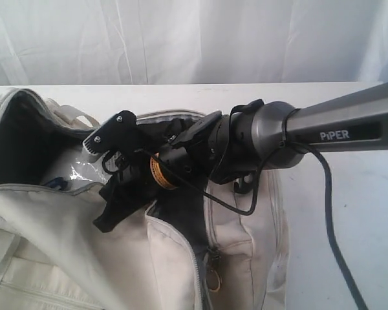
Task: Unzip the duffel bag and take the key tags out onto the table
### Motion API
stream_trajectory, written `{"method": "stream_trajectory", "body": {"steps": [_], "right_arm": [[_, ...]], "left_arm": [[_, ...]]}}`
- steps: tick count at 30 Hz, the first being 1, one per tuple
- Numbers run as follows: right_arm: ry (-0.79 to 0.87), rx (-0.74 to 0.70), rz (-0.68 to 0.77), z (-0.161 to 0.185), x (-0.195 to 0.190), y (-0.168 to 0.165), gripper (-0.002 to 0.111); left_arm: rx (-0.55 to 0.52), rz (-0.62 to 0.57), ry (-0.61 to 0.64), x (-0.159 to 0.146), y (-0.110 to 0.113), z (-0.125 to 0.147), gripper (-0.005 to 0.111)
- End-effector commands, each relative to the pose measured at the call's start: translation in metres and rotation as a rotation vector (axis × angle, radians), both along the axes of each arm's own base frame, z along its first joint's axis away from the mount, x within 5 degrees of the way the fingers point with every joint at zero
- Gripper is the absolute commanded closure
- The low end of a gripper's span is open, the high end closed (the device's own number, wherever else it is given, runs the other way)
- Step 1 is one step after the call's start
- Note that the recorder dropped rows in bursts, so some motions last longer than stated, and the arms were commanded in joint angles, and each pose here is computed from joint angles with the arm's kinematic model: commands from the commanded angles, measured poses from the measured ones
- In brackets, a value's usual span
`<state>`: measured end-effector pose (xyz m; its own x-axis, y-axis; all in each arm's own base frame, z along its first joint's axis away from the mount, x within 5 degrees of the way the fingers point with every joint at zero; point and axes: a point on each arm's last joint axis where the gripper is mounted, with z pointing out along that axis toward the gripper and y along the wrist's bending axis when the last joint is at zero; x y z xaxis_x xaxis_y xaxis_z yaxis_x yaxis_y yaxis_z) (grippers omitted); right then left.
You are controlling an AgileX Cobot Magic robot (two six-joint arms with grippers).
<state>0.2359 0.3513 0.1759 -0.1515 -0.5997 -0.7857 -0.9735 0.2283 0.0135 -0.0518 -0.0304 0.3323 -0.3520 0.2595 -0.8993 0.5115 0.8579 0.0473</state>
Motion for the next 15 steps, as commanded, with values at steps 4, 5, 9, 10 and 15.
{"method": "stream_trajectory", "body": {"steps": [4, 5, 9, 10, 15], "right_arm": [[0.013, 0.146, 0.095, 0.063, -0.020, -0.008, 0.108], [0.030, 0.170, 0.137, 0.071, -0.026, -0.009, 0.108], [0.119, 0.262, 0.367, 0.102, -0.056, -0.017, 0.108], [0.142, 0.274, 0.420, 0.106, -0.063, -0.018, 0.108], [0.222, 0.296, 0.611, 0.113, -0.097, -0.015, 0.108]], "left_arm": [[0.033, -0.030, 0.078, -0.005, 0.000, -0.008, 0.107], [0.033, -0.030, 0.078, -0.005, 0.000, -0.008, 0.107], [0.046, 0.009, 0.044, -0.002, 0.003, -0.007, 0.107], [0.044, 0.016, 0.031, -0.001, 0.003, -0.006, 0.107], [0.027, 0.047, -0.042, 0.003, 0.005, 0.000, 0.107]]}}
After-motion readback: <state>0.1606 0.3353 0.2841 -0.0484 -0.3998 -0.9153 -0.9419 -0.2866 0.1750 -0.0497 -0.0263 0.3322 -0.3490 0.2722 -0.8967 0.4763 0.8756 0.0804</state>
